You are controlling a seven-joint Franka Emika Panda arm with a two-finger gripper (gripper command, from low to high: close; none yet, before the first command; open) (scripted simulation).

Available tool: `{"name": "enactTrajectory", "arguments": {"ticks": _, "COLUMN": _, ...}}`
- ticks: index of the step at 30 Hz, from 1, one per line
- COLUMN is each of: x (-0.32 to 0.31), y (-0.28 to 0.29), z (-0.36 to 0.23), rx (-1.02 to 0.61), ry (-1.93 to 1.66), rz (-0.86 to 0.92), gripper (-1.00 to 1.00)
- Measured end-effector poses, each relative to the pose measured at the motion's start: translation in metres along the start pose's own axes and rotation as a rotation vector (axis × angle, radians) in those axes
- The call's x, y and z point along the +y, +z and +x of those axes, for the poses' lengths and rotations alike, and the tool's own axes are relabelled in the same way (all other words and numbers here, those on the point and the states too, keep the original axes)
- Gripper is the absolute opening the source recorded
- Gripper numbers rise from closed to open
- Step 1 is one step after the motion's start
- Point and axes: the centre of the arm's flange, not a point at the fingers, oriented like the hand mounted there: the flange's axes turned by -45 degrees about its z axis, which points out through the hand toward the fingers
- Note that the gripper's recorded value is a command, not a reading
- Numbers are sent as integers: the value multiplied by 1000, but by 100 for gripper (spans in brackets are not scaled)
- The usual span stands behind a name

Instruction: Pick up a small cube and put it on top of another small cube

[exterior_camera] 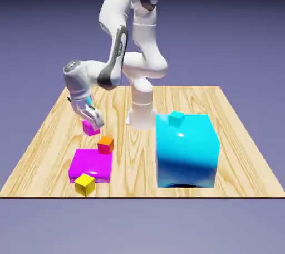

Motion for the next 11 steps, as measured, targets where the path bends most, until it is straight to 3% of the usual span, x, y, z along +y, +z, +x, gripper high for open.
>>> {"name": "enactTrajectory", "arguments": {"ticks": 3, "x": -18, "y": -12, "z": -11, "rx": -1, "ry": 15, "rz": 1, "gripper": -100}}
{"name": "enactTrajectory", "arguments": {"ticks": 8, "x": -18, "y": 57, "z": -7, "rx": -1, "ry": 14, "rz": 0, "gripper": -100}}
{"name": "enactTrajectory", "arguments": {"ticks": 9, "x": -18, "y": 57, "z": -7, "rx": -1, "ry": 15, "rz": 0, "gripper": 100}}
{"name": "enactTrajectory", "arguments": {"ticks": 11, "x": -17, "y": 57, "z": -7, "rx": -1, "ry": 15, "rz": -2, "gripper": 100}}
